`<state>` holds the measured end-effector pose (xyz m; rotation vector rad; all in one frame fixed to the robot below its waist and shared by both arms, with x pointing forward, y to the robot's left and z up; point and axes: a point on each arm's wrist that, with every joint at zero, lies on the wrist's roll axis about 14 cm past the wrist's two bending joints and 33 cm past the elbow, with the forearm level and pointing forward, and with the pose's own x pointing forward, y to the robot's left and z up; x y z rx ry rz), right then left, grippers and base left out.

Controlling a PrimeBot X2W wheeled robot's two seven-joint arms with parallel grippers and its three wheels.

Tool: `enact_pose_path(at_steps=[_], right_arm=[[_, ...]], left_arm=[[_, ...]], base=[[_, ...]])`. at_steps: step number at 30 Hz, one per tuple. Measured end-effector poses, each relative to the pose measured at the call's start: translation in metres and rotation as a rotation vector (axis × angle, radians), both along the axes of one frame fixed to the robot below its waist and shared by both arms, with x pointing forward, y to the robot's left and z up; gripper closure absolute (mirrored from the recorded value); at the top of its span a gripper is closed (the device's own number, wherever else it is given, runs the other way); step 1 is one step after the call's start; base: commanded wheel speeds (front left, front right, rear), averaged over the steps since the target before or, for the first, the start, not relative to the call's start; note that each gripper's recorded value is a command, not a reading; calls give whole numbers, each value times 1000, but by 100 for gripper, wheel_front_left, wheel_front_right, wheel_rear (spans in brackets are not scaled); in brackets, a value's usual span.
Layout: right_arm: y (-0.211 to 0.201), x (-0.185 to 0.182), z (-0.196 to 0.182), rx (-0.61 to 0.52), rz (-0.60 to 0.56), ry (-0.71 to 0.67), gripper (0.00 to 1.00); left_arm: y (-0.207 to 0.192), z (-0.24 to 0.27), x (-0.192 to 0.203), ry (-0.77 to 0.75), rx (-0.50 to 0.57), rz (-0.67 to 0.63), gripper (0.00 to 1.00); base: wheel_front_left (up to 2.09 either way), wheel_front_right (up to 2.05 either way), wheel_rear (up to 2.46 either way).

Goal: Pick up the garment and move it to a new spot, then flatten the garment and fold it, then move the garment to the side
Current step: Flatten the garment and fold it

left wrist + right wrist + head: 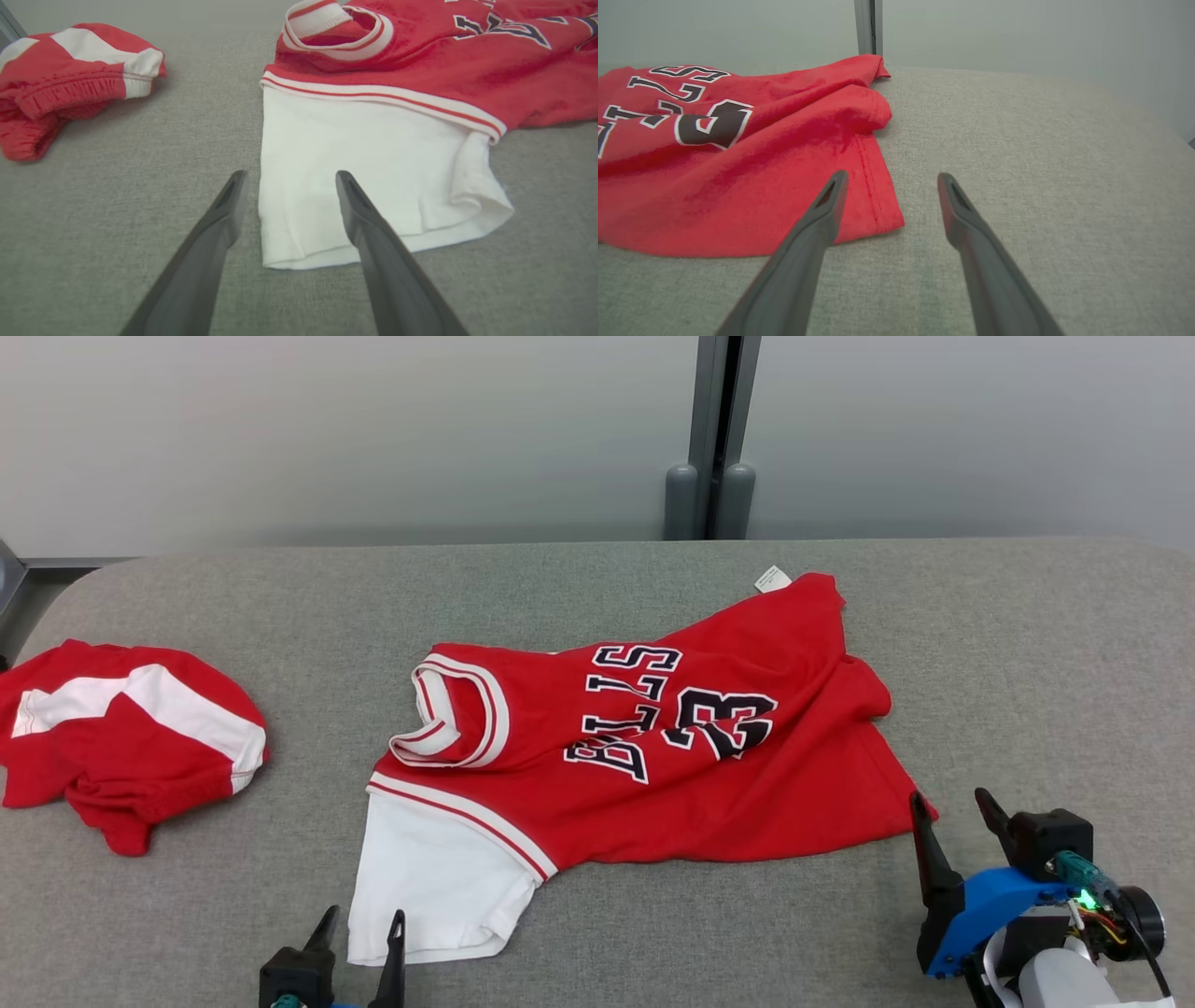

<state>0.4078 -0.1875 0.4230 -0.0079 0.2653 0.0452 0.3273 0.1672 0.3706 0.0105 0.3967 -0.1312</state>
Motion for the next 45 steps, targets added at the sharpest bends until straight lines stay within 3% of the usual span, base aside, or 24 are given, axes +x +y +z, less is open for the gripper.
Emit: enact_pose_path(at_steps=[16, 17, 19, 20, 37, 38, 39, 40, 45], right_arm=[[1, 6, -30, 8, -1, 78, 0], [1, 6, -31, 8, -1, 81, 0], [2, 7, -31, 9, 0, 81, 0], [2, 6, -32, 10, 1, 86, 0], [15, 9, -54, -17, 66, 205, 0], [16, 10, -54, -15, 70, 208, 66], [18, 11, -54, -12, 73, 208, 90], [19, 11, -54, -9, 76, 209, 100], [24, 9, -49, 14, 77, 186, 100]], left_arm=[[-5, -31, -8, 151, -38, -1, 0], [-5, -32, -7, 160, -39, -2, 17], [-5, -33, -4, 163, -39, -5, 81], [-5, -34, -4, 164, -39, -6, 100], [-1, -27, 3, 107, -52, -10, 100], [-1, -26, 4, 104, -54, -9, 100], [-1, -25, 4, 99, -55, -8, 100], [-1, -23, 5, 93, -55, -9, 100], [-3, -14, 5, 58, -64, -5, 100]], base=[[0, 0, 0], [0, 0, 0], [0, 0, 0], [0, 0, 0], [0, 0, 0], [0, 0, 0], [0, 0, 0], [0, 0, 0], [0, 0, 0]])
